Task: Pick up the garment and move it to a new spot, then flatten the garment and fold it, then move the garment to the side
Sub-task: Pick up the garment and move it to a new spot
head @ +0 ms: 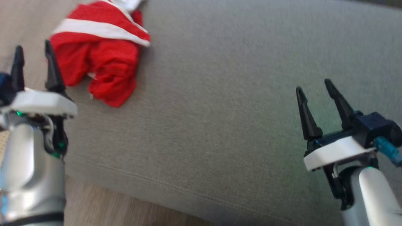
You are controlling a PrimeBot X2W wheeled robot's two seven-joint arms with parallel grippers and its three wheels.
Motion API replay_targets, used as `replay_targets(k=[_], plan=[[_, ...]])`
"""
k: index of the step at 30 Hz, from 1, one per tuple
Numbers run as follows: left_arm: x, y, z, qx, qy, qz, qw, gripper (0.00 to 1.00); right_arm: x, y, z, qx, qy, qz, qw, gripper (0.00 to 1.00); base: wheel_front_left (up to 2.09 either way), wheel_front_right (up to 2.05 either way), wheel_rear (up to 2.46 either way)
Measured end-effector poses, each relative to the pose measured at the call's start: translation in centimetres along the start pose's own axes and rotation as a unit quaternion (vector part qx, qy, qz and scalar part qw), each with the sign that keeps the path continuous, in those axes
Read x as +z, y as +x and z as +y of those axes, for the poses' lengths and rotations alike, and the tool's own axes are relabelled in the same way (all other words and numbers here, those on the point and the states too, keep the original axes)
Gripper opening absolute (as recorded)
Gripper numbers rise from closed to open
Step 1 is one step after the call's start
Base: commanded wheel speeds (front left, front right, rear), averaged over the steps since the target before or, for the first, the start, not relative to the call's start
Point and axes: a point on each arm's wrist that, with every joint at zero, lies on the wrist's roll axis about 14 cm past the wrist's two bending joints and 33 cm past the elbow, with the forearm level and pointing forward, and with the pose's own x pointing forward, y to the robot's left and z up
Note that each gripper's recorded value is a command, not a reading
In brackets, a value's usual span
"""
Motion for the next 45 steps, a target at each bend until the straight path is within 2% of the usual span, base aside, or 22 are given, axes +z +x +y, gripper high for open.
replay_targets(k=[7,17,18,19,20,26,30,35,38,41,45], plan=[[-7.7,4.1,-1.5,-0.014,0.019,0.117,0.993,1.0,-2.4,0.9,-2.9,-0.026,0.015,0.019,0.999,1.0,0.0,0.0,0.0],[-13.1,7.3,-3.0,-0.016,0.018,0.213,0.977,1.0,-5.4,1.0,-5.5,-0.051,0.022,0.048,0.997,1.0,0.0,0.0,0.0],[-13.7,7.3,-3.2,-0.017,0.014,0.225,0.974,0.61,-5.7,0.9,-5.6,-0.052,0.024,0.051,0.997,1.0,0.0,0.0,0.0],[-14.2,7.2,-3.3,-0.019,0.013,0.237,0.971,0.27,-5.9,0.9,-5.7,-0.053,0.025,0.054,0.997,1.0,0.0,0.0,0.0],[-14.5,7.2,-3.4,-0.02,0.012,0.246,0.969,0.0,-6.0,0.9,-5.7,-0.054,0.026,0.055,0.997,1.0,0.0,0.0,0.0],[-14.5,7.4,-3.0,-0.022,0.013,0.263,0.965,0.0,-5.7,1.5,-5.6,-0.05,0.029,0.049,0.997,1.0,0.0,0.0,0.0],[-12.0,8.4,-2.3,-0.026,0.036,0.215,0.976,0.0,-5.3,1.6,-5.3,-0.046,0.027,0.046,0.998,1.0,0.0,0.0,0.0],[-5.8,10.8,-2.2,-0.028,0.047,0.12,0.991,0.0,-4.0,1.4,-4.9,-0.043,0.025,0.033,0.998,1.0,0.0,0.0,0.0],[0.9,12.1,-3.0,-0.037,0.036,0.02,0.998,0.0,-2.7,1.2,-4.7,-0.045,0.022,0.017,0.999,1.0,0.0,0.0,0.0],[6.5,11.7,-3.3,-0.046,0.029,-0.064,0.996,0.0,-1.3,0.7,-4.3,-0.048,0.023,0.0,0.999,1.0,0.0,0.0,0.0],[9.6,9.0,-3.1,-0.055,0.022,-0.117,0.991,0.0,-0.1,-0.9,-4.3,-0.062,0.021,-0.011,0.998,1.0,0.0,0.0,0.0]])
